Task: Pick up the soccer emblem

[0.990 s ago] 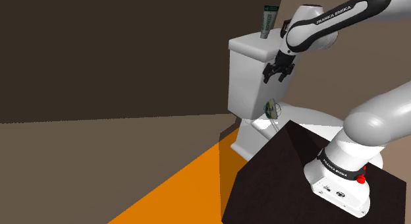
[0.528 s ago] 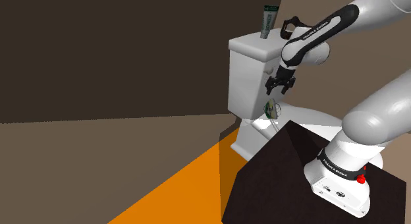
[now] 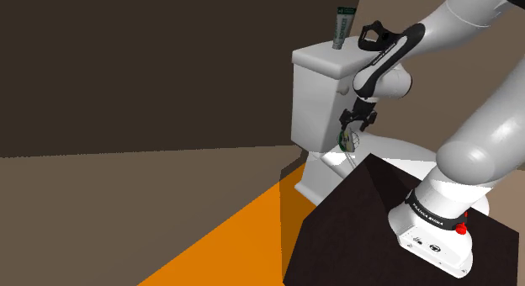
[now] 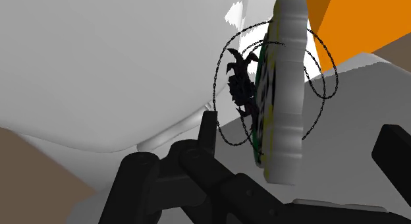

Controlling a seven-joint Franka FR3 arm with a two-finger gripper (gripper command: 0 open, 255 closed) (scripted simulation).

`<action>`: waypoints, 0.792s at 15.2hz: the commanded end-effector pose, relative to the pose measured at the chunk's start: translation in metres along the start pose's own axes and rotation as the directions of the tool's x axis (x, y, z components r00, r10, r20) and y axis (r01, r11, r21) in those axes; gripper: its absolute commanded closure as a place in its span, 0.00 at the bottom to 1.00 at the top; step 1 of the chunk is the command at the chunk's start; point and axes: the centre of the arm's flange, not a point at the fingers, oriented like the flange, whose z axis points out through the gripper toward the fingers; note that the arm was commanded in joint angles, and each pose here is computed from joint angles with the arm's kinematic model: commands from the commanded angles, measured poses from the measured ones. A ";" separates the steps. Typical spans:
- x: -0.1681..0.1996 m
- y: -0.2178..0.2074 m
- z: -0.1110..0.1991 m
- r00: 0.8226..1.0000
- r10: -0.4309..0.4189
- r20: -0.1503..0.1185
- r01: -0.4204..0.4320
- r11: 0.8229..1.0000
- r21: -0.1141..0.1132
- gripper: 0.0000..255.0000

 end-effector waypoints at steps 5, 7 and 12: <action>0.011 -0.003 0.017 0.995 0.005 -0.102 -0.006 1.000 -0.007 0.00; 0.013 -0.004 0.018 0.995 0.005 -0.101 -0.006 1.000 -0.007 1.00; 0.015 -0.004 0.024 0.995 0.006 -0.101 -0.007 1.000 -0.008 1.00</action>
